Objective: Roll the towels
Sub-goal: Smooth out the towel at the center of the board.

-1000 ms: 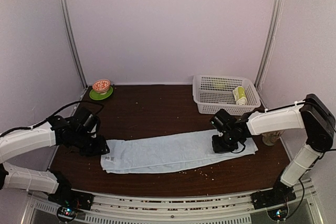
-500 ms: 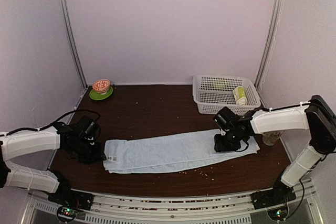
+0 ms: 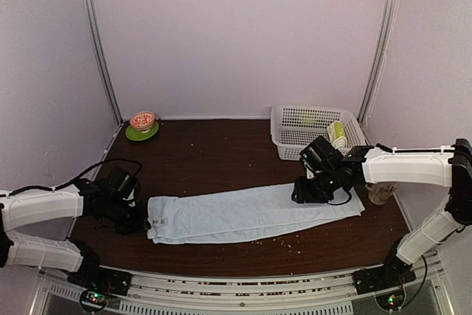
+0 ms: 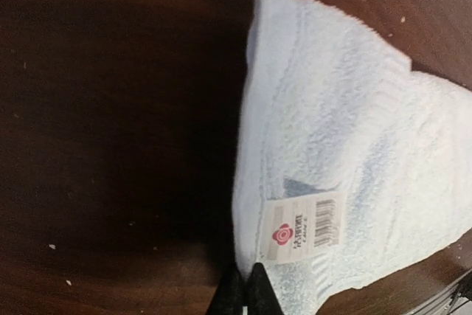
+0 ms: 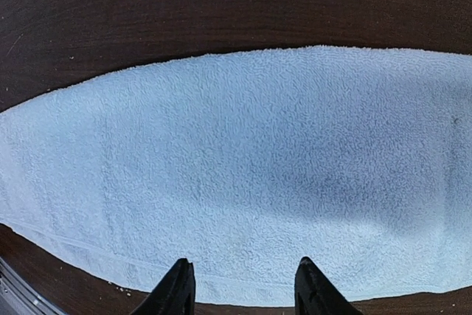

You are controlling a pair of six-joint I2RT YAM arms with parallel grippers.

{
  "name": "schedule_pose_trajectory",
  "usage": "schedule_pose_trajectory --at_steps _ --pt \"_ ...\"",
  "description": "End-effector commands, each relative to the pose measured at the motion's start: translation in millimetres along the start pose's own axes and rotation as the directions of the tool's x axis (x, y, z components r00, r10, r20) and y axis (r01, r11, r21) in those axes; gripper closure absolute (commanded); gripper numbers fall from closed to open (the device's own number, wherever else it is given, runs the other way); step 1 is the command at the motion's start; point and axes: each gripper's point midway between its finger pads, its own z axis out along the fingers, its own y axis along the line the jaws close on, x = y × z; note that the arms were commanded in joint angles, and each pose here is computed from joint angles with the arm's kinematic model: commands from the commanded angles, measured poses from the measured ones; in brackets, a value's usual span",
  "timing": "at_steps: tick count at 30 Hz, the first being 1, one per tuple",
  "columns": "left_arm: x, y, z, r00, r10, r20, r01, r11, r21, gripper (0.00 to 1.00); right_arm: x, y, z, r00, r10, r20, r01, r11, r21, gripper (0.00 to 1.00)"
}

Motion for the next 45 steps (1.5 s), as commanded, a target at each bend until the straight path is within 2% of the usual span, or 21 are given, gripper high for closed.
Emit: schedule_pose_trajectory --at_steps 1,4,10,15,19,26,32,38,45 --pt "-22 -30 -28 0.997 0.018 0.072 -0.025 0.995 0.092 1.00 -4 11 -6 1.000 0.013 0.011 -0.012 1.000 -0.028 0.54" --pt "-22 -50 -38 0.998 0.031 0.061 -0.039 0.989 0.144 1.00 -1 14 -2 1.000 0.012 0.004 -0.012 0.999 -0.031 0.54" --pt "0 -62 -22 0.998 0.063 -0.006 -0.061 0.988 0.143 1.00 1 13 2 1.000 0.009 -0.005 -0.010 1.000 -0.027 0.54" --pt "26 -48 -11 0.996 0.068 -0.062 -0.061 0.991 0.116 1.00 5 11 5 1.000 0.008 -0.014 -0.008 1.000 -0.025 0.54" --pt "34 -26 -12 0.996 0.059 -0.063 -0.055 0.997 0.061 1.00 7 13 9 1.000 0.006 -0.022 -0.007 0.999 -0.032 0.54" --pt "29 -3 -19 0.997 0.067 -0.024 -0.068 0.997 -0.039 1.00 6 16 10 1.000 0.000 -0.022 0.000 0.999 -0.039 0.54" --pt "29 8 -13 0.994 0.101 -0.046 -0.105 0.989 -0.107 1.00 14 11 12 0.999 -0.030 -0.039 0.030 0.999 -0.012 0.54" --pt "30 -1 -1 0.990 0.121 -0.074 -0.127 0.988 -0.092 1.00 29 0 21 0.993 -0.086 -0.074 0.090 0.995 0.052 0.53" --pt "22 -12 -8 0.989 0.139 -0.048 -0.142 0.987 -0.068 1.00 41 6 32 0.980 -0.164 -0.116 0.175 0.980 0.090 0.52"
